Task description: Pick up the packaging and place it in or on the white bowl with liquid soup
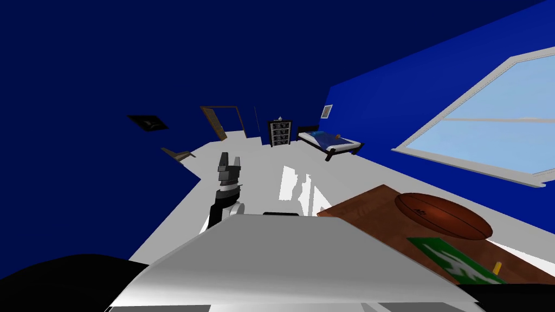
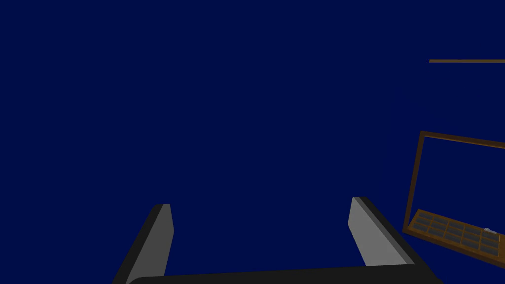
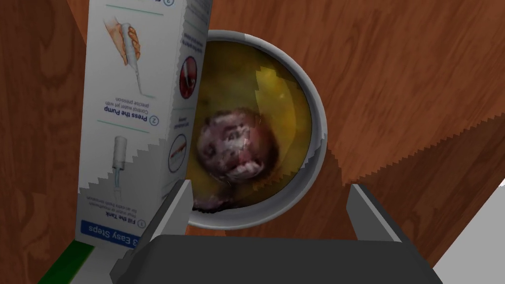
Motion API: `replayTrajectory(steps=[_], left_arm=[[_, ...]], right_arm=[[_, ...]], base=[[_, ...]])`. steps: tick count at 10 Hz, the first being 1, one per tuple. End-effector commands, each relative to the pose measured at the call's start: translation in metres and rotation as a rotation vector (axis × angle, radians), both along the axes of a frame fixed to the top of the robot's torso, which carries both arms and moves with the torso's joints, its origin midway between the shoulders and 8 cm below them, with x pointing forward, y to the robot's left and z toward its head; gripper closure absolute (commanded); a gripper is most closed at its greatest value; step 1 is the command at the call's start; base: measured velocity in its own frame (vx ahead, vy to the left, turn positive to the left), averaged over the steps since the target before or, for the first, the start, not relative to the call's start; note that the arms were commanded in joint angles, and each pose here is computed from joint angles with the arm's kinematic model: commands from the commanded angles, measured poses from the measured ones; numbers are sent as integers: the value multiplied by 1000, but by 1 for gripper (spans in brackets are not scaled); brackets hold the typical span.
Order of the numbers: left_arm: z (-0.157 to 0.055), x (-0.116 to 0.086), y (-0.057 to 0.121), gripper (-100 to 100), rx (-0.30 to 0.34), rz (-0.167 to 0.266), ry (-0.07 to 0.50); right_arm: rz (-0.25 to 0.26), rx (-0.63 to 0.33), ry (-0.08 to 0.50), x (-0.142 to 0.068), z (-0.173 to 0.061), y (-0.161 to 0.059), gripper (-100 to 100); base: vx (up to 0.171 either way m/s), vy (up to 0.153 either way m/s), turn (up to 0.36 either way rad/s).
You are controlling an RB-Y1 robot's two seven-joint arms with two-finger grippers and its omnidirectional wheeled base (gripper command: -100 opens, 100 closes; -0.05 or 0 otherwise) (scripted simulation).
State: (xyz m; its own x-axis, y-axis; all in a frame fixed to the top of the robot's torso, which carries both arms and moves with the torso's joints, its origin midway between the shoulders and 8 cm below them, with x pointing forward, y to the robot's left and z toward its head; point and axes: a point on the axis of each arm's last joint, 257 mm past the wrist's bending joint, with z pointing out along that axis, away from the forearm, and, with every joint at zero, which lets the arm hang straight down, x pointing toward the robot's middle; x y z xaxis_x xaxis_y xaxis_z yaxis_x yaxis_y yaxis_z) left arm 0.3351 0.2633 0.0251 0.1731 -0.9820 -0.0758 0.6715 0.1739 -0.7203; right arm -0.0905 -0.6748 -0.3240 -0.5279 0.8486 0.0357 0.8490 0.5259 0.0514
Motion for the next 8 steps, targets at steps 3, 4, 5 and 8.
replayTrajectory(steps=[3, 4, 5, 8], left_arm=[[0, 0, 0, 0, 0, 0, 0], [0, 0, 0, 0, 0, 0, 0], [0, 0, 0, 0, 0, 0, 0], [0, 0, 0, 0, 0, 0, 0]], right_arm=[[-12, 0, -12, -12, 4, 3, -100], [-18, -4, -11, -15, 6, 2, -100], [-23, -8, -13, -16, 7, 1, -100], [-32, -8, -9, -32, 13, 3, -100]], base=[[12, -4, 33], [22, -7, 83], [11, -5, 5], [6, 0, 43]])
